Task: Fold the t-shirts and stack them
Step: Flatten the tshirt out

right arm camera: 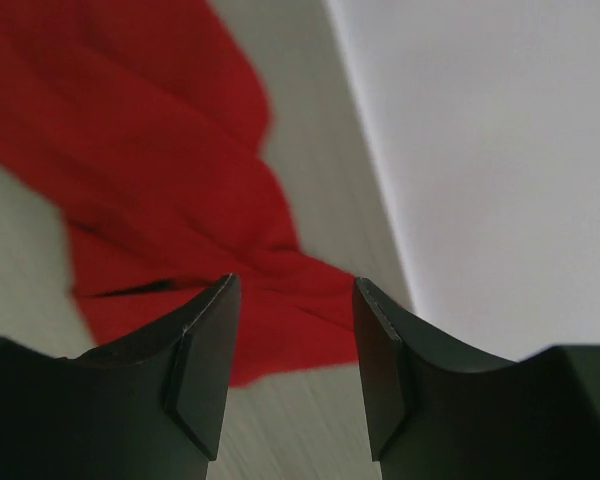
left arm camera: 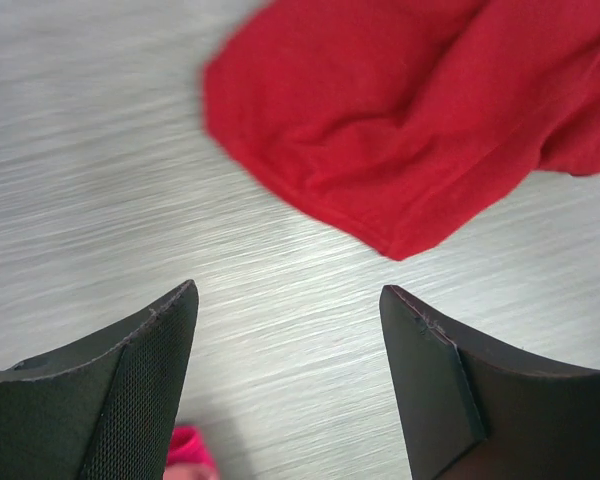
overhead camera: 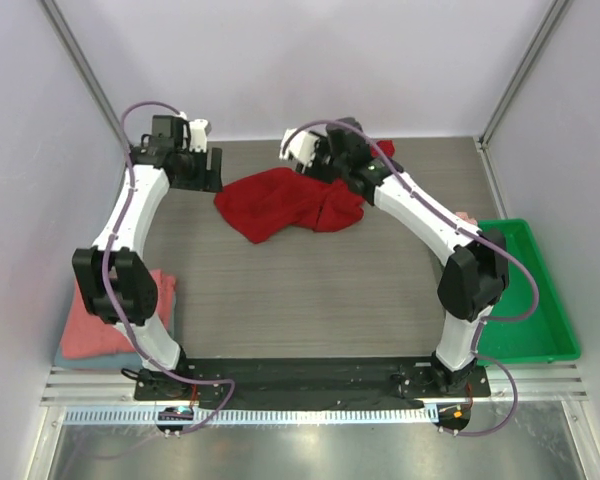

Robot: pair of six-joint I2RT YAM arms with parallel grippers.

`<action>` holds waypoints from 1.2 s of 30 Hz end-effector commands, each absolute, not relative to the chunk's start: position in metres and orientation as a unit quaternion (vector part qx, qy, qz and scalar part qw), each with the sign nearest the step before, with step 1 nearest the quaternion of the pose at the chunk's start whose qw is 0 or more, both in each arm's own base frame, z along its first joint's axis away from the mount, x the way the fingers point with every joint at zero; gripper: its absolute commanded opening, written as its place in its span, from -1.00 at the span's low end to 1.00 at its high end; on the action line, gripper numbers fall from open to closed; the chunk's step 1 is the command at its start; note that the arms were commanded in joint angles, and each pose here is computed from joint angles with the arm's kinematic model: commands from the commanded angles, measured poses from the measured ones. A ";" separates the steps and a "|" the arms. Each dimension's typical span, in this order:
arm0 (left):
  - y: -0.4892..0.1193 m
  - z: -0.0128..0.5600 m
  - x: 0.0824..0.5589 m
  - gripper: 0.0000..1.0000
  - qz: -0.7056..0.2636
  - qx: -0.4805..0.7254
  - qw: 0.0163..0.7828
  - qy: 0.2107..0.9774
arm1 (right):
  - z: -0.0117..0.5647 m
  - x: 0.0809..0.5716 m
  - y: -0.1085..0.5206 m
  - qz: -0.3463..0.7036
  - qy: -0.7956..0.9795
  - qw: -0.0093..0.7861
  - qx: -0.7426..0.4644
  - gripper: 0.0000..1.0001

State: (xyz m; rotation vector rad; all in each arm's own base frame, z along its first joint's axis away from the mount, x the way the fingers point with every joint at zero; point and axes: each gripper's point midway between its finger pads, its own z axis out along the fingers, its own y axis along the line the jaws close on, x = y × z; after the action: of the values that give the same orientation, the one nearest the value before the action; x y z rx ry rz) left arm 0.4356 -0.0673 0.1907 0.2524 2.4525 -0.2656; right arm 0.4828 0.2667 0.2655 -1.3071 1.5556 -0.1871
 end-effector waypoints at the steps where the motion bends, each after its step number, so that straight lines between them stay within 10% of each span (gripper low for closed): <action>1: -0.044 0.208 0.426 0.50 -0.048 0.093 0.349 0.931 | 0.231 0.423 0.332 0.055 0.596 0.492 -0.632 0.08; 21: 0.005 0.240 0.394 0.59 0.043 0.081 0.378 0.921 | 0.084 0.442 0.407 0.044 0.567 0.378 -0.730 0.16; 24: 0.007 0.238 0.394 0.59 0.043 0.076 0.378 0.922 | 0.073 0.446 0.408 0.041 0.575 0.370 -0.729 0.05; 29: 0.010 0.237 0.398 0.59 0.043 0.070 0.379 0.922 | 0.089 0.451 0.408 0.030 0.576 0.379 -0.724 -0.97; 36: 0.024 0.241 0.407 0.59 0.049 0.039 0.389 0.919 | 0.236 0.457 0.421 0.027 0.530 0.502 -0.683 -0.97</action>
State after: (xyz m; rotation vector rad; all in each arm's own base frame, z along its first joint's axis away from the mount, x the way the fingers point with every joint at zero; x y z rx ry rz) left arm 0.3956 0.0111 0.2253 0.1705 2.4009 0.0964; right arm 0.4482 0.4086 0.0846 -1.8672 1.4830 0.0986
